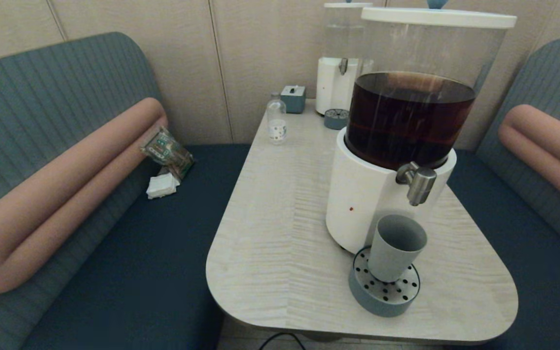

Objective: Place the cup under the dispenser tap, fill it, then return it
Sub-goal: Turn on the faucet

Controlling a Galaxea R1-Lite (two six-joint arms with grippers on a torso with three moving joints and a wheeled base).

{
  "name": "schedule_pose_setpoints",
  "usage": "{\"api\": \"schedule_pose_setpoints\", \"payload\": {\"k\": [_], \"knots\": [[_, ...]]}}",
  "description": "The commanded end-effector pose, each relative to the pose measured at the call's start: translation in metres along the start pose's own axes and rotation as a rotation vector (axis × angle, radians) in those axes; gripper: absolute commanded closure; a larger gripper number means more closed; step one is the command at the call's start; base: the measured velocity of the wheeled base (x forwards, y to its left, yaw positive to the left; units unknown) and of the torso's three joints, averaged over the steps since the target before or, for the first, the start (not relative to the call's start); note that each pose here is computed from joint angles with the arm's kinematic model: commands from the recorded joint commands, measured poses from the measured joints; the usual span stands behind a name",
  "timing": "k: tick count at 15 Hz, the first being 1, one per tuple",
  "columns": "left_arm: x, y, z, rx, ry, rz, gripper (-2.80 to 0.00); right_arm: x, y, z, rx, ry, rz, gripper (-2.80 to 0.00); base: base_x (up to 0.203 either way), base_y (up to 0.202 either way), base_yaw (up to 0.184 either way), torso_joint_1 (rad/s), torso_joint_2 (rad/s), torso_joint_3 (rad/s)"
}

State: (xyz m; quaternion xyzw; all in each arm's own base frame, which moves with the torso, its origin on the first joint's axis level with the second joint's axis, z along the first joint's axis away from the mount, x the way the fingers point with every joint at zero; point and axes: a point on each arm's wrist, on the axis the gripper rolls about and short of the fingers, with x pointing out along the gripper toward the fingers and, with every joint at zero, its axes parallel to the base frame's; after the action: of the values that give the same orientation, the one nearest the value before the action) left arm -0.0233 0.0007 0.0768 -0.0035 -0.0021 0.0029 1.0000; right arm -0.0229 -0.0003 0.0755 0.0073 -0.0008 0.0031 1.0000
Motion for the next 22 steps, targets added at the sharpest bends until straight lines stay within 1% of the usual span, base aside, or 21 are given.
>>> {"api": "schedule_pose_setpoints", "payload": {"k": [1,4,5,6,8,9,10,12,13,14,15,16,18,19,20,21,22], "knots": [[-0.002,0.0,-0.001,-0.005,0.044,-0.002,0.0,0.0,0.0,-0.001,-0.004,0.002,-0.003,0.0,0.0,0.0,0.0,0.0,0.0,0.0],[-0.001,0.0,-0.001,-0.006,0.038,-0.002,0.0,0.0,0.0,0.001,-0.014,-0.013,-0.007,0.0,0.0,0.0,0.0,0.0,0.0,0.0],[-0.001,0.0,-0.002,-0.003,0.039,-0.001,0.0,-0.001,0.0,0.005,-0.014,-0.028,-0.009,0.0,0.0,0.0,0.0,0.0,0.0,0.0],[-0.001,0.0,-0.002,-0.005,0.039,-0.001,0.0,-0.005,0.0,0.018,-0.009,-0.062,-0.009,0.0,0.0,0.0,0.0,0.0,0.0,0.0],[-0.001,0.0,-0.002,-0.005,0.039,-0.001,0.0,-0.022,0.001,0.07,0.018,-0.157,-0.002,0.0,0.0,0.0,0.0,0.0,0.0,0.0],[-0.001,0.0,-0.002,-0.005,0.039,-0.001,0.0,-0.028,0.001,0.101,0.046,-0.179,0.015,0.0,0.0,0.0,0.0,0.0,0.0,0.0],[-0.001,0.0,-0.002,-0.005,0.039,-0.001,0.0,-0.024,0.002,0.13,0.079,-0.157,0.041,0.0,0.0,0.0,0.0,0.0,0.0,0.0],[-0.001,0.0,-0.002,-0.005,0.039,-0.001,0.0,0.006,0.005,0.186,0.141,-0.047,0.106,0.0,0.0,0.0,0.0,0.0,0.0,0.0],[-0.001,0.0,-0.002,-0.004,0.039,0.0,0.0,0.026,0.006,0.209,0.167,0.016,0.141,0.0,0.0,0.0,0.0,0.0,0.0,0.0],[-0.001,0.0,-0.002,-0.003,0.038,-0.002,0.0,0.047,0.008,0.227,0.195,0.081,0.173,0.0,0.0,0.0,0.0,0.0,0.0,0.0],[-0.001,0.0,-0.002,-0.003,0.039,-0.002,0.0,0.074,0.009,0.242,0.238,0.164,0.199,0.0,0.0,0.0,0.0,0.0,0.0,0.0],[-0.001,0.0,-0.001,-0.005,0.038,-0.001,0.0,0.1,0.01,0.252,0.288,0.245,0.213,0.0,0.0,0.0,0.0,0.0,0.0,0.0],[-0.001,0.0,-0.002,-0.003,0.039,-0.001,0.0,0.146,0.014,0.257,0.375,0.407,0.225,0.0,0.0,0.0,0.0,0.0,0.0,0.0],[-0.001,0.0,-0.002,-0.003,0.039,-0.001,0.0,0.166,0.017,0.252,0.406,0.496,0.228,0.0,0.0,0.0,0.0,0.0,0.0,0.0],[-0.001,0.0,-0.001,-0.003,0.039,-0.001,0.0,0.183,0.02,0.244,0.422,0.584,0.23,0.0,0.0,0.0,0.0,0.0,0.0,0.0],[-0.001,0.0,-0.001,-0.005,0.036,-0.001,0.0,0.194,0.024,0.235,0.411,0.643,0.238,0.0,0.0,0.0,0.0,0.0,0.0,0.0],[-0.001,0.0,-0.001,-0.003,0.038,-0.001,0.0,0.2,0.026,0.227,0.349,0.677,0.26,0.0,0.0,0.0,0.0,0.0,0.0,0.0]]}}
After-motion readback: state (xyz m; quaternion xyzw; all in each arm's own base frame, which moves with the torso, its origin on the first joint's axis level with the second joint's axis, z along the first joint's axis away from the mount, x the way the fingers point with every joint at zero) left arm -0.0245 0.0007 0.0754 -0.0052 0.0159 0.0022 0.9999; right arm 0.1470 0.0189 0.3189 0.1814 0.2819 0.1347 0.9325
